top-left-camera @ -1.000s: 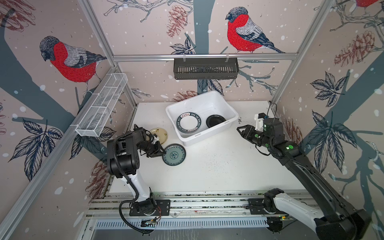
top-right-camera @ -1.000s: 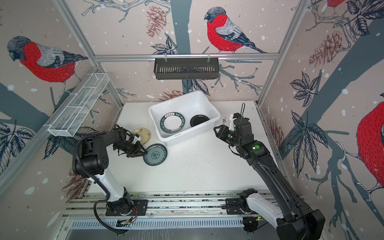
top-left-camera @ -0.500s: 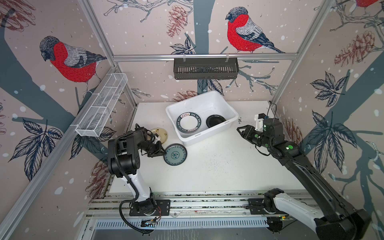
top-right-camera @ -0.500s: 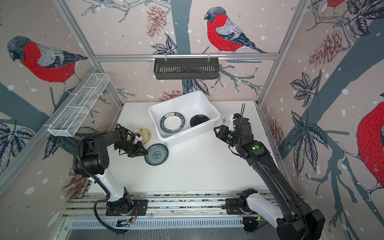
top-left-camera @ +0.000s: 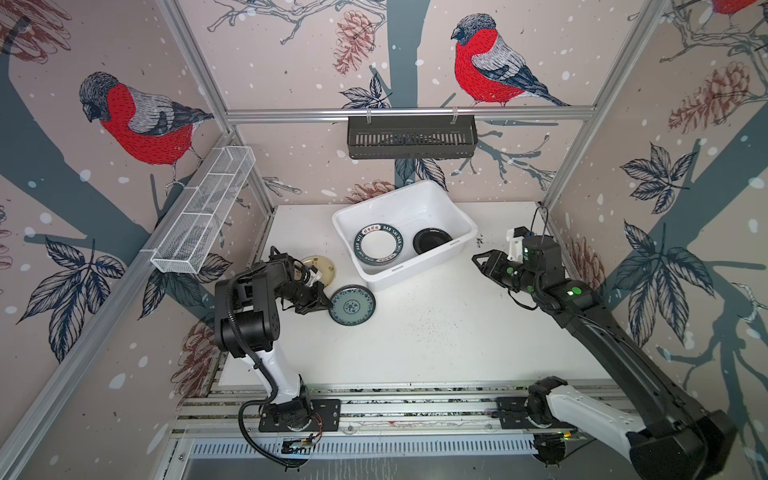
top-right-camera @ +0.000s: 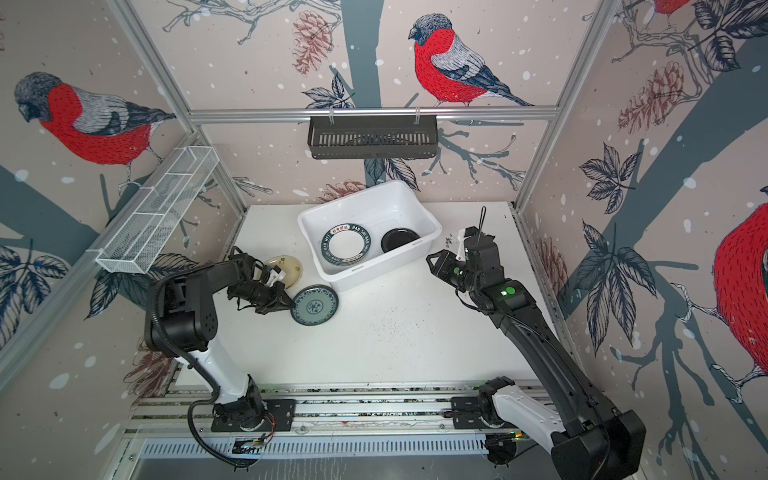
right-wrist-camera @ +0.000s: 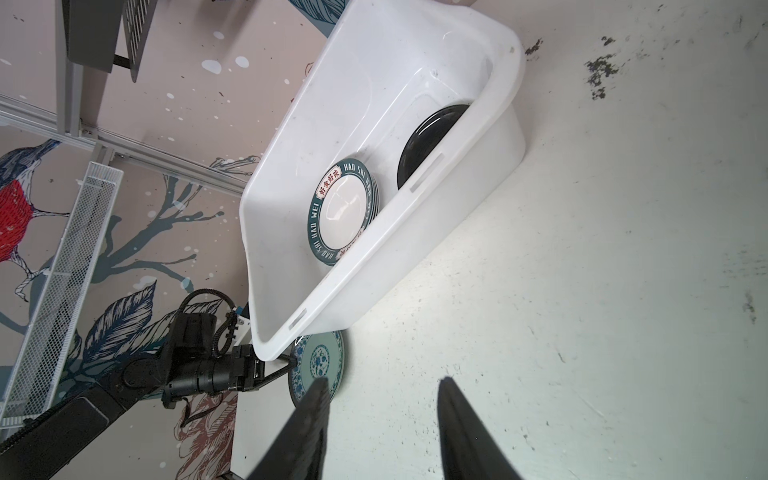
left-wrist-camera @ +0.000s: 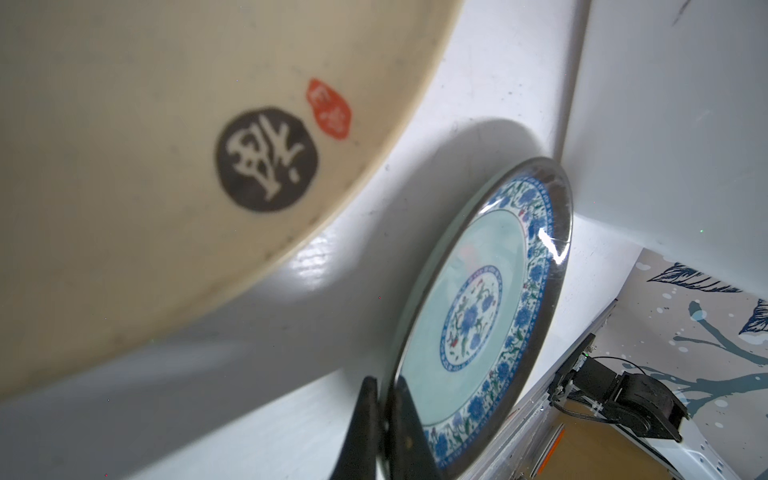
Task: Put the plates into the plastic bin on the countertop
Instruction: 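Pinch the blue-and-white plate's rim with the left gripper and tilt it up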
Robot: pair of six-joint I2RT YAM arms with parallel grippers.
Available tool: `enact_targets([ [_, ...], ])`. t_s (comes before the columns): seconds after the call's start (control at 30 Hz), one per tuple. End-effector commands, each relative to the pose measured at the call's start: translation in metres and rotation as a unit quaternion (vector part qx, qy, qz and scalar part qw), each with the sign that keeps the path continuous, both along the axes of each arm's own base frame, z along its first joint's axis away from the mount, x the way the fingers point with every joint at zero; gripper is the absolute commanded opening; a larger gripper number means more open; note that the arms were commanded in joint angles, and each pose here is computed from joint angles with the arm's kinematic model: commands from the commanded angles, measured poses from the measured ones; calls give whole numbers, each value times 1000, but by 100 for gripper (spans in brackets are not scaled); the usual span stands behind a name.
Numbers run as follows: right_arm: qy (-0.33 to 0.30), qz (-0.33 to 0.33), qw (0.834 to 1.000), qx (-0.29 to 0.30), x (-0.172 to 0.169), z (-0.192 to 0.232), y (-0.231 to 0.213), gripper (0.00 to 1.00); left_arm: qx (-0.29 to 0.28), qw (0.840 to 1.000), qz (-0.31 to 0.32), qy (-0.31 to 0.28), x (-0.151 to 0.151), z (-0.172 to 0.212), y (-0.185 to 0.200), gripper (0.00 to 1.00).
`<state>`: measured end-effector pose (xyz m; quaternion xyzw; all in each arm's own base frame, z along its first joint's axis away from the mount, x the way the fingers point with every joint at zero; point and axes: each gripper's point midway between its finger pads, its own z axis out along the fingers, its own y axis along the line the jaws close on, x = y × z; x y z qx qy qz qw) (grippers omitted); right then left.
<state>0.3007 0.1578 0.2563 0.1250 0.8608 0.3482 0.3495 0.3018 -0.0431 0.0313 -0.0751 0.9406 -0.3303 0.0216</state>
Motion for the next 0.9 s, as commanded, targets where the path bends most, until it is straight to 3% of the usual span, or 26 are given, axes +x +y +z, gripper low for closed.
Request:
enact_targets([
  [0.0,-22,5,1000,2,6,11,3,44,8,1000,-7,-7,0,3,2,0],
  [0.87,-32,14,999,1,8,17,5,44,37,998,19,-44,4,41,19,0],
])
